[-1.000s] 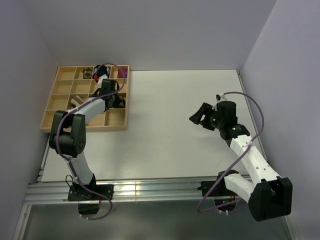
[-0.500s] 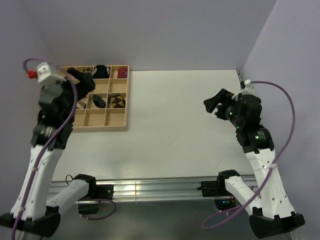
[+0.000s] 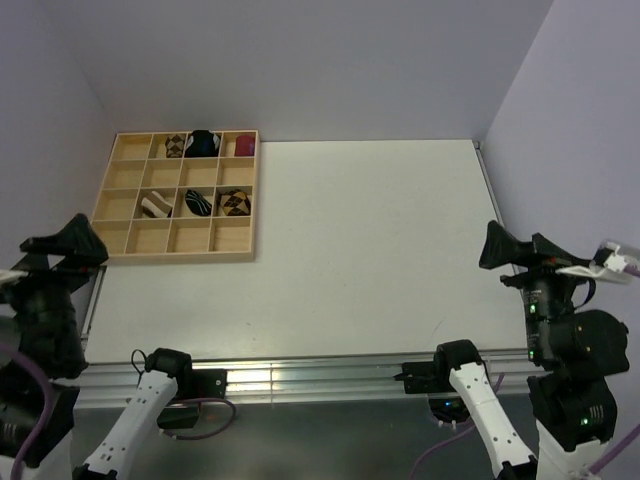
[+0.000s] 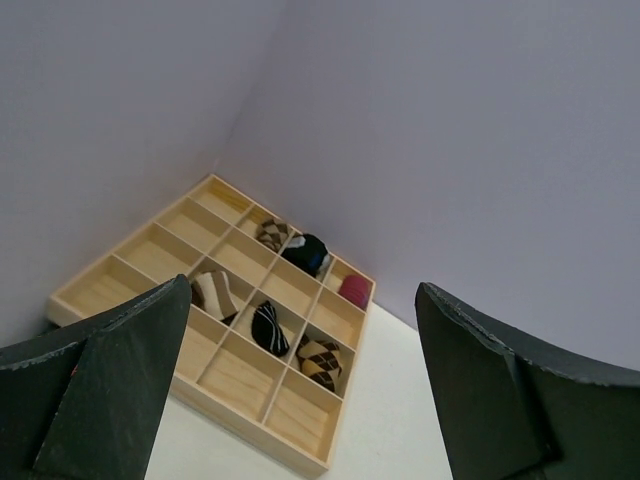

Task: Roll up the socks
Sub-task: Reset both arms

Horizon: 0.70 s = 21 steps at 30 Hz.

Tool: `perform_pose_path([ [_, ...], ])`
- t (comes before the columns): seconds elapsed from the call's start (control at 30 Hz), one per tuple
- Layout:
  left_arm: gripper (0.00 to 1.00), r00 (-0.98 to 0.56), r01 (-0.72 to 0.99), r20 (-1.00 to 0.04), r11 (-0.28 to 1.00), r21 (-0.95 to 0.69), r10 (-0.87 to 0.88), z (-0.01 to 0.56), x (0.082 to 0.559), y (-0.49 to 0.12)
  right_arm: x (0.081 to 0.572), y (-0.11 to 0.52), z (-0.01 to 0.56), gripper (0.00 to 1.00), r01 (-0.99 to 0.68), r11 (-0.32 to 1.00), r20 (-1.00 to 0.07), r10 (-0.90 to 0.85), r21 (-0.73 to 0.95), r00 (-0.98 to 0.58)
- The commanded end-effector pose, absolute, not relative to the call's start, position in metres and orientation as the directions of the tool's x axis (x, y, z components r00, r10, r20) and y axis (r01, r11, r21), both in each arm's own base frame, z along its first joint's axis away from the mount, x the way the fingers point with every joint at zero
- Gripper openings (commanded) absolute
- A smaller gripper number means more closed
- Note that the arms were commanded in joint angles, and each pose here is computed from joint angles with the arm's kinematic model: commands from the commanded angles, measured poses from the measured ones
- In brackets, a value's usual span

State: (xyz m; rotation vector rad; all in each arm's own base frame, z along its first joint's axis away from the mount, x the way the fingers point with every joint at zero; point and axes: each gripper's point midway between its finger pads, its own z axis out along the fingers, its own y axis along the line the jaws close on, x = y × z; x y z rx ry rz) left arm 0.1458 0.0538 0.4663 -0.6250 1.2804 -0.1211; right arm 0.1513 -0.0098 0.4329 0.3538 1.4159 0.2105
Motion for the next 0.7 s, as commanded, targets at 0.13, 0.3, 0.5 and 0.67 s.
perform_pose_path([
  [0.13, 0.99, 0.382, -0.350, -0.841, 0.782, -0.515, -0.383, 0.454, 0.097, 0.088, 0.147, -0.026, 0.414, 0.98, 0.141, 0.939, -0.941, 0.289, 0.315, 0.179],
  [0.3, 0.99, 0.440, -0.345, -0.802, 0.749, -0.566, -0.403, 0.451, 0.099, 0.095, 0.149, -0.024, 0.413, 0.98, 0.128, 0.939, -0.938, 0.294, 0.320, 0.187],
  [0.5, 0.99, 0.433, -0.334, -0.803, 0.754, -0.566, -0.410, 0.442, 0.109, 0.091, 0.151, -0.026, 0.412, 0.99, 0.137, 0.938, -0.938, 0.290, 0.318, 0.190],
  [0.67, 0.98, 0.395, -0.337, -0.821, 0.767, -0.546, -0.411, 0.429, 0.119, 0.084, 0.153, -0.025, 0.418, 0.99, 0.127, 0.936, -0.932, 0.298, 0.328, 0.208],
])
